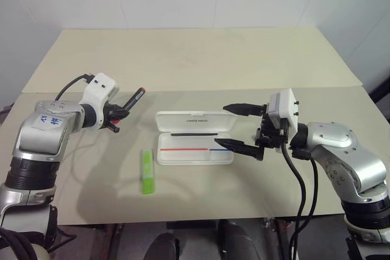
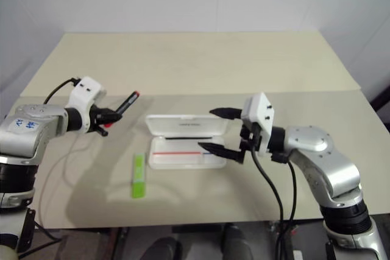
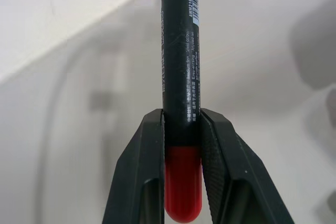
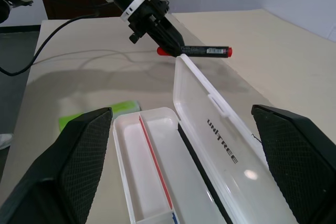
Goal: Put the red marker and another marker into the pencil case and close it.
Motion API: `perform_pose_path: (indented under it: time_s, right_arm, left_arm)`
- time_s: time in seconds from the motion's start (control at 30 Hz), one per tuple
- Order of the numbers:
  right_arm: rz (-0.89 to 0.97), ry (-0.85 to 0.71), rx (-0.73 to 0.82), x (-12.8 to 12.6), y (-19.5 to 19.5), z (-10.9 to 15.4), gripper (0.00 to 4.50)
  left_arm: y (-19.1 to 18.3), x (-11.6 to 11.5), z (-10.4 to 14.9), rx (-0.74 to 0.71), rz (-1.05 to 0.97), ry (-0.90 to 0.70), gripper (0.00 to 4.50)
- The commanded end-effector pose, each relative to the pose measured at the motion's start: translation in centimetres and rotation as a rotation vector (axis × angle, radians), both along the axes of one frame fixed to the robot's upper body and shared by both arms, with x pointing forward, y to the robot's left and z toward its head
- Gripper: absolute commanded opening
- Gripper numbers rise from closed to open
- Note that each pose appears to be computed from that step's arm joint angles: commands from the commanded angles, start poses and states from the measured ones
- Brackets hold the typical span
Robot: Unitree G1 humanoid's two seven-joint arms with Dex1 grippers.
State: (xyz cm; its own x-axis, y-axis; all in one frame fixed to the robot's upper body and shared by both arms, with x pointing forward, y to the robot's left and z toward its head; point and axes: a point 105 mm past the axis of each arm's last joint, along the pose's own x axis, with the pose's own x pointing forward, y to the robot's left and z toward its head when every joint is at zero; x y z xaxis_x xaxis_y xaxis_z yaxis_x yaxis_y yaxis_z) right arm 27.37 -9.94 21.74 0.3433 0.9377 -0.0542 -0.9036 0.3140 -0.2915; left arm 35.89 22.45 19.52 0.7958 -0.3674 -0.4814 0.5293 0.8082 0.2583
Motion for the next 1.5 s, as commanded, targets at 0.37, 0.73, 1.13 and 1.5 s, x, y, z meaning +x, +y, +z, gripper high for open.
perform_pose_path:
  time_s: [0.37, 0.73, 1.13, 1.5]
  right_arm:
    - [-0.119, 0.003, -0.023, -0.5, -3.2, -0.8, 4.50]
    - [-0.159, 0.005, -0.028, -0.7, -3.7, -1.1, 4.50]
    - [-0.185, 0.010, -0.025, -0.7, -3.9, -1.5, 4.50]
    - [-0.211, 0.011, -0.016, -0.8, -4.0, -1.8, 4.50]
  left_arm:
    - [-4.4, -2.0, 9.8, 0.027, -0.375, -0.326, 0.54]
    - [-8.3, -5.5, 9.5, 0.004, -0.676, -0.262, 0.54]
    - [-10.0, -7.1, 6.9, 0.057, -0.772, -0.124, 0.54]
    - [-11.4, -7.6, 3.6, 0.148, -0.808, -0.019, 0.54]
